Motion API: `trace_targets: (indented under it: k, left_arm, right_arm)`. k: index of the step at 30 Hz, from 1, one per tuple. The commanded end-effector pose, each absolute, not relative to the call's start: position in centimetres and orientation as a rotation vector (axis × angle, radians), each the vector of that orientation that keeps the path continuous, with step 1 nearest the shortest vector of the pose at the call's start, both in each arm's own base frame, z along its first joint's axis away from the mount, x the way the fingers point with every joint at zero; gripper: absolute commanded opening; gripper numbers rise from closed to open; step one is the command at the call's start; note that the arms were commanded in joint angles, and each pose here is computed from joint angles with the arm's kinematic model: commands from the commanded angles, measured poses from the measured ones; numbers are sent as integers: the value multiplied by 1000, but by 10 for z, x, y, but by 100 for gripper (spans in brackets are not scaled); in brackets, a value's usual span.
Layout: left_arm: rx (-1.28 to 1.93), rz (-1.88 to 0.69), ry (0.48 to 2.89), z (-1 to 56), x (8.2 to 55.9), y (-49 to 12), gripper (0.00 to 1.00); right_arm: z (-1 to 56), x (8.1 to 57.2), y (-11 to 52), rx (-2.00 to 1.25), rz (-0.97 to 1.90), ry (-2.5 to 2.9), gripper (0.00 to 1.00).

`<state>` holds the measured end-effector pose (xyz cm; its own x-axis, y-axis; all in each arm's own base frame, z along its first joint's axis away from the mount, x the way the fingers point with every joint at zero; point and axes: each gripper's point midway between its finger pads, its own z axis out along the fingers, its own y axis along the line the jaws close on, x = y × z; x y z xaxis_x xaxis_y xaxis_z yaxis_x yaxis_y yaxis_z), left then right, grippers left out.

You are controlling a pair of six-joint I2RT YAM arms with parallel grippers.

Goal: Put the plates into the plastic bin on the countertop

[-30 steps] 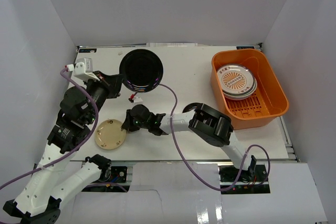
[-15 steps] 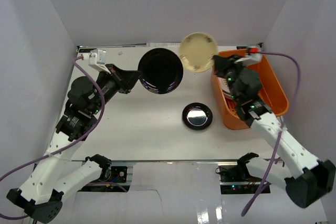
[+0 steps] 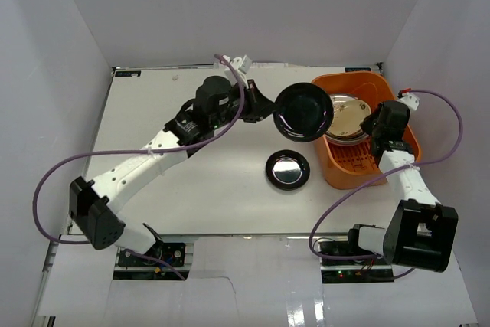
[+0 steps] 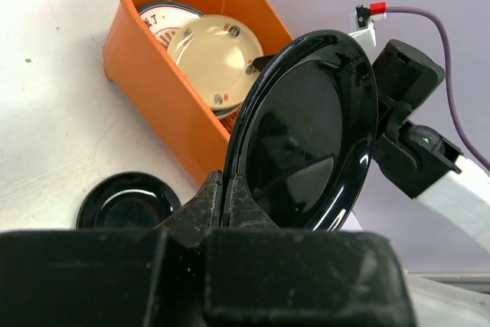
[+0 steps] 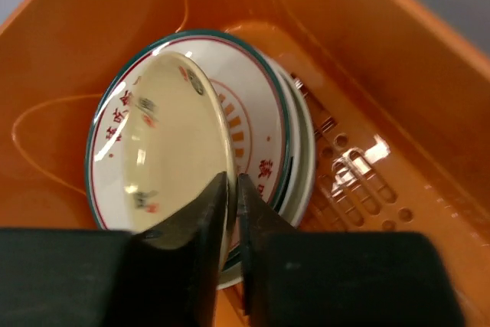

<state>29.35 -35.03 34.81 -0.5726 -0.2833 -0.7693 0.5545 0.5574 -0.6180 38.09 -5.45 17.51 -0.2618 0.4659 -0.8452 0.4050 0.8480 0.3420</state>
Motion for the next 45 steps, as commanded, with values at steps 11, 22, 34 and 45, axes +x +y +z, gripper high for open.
trace_targets:
  k: [11, 22, 34, 45]
  left_arm:
    - [215, -1020, 1873, 327, 369, -458, 0]
    - [215, -938, 1827, 308, 416, -542, 0]
    - [216, -861, 1784, 275, 437, -551, 44]
    - [266, -846, 1677, 375, 382, -470, 84]
  right_arm:
    - [341, 370, -68, 636, 244, 1514, 64]
    - [420, 332, -9, 330, 453, 1475, 28]
    - [390, 317, 33, 169, 619, 1579, 37]
    - [351, 304, 93, -5, 697, 1675, 42]
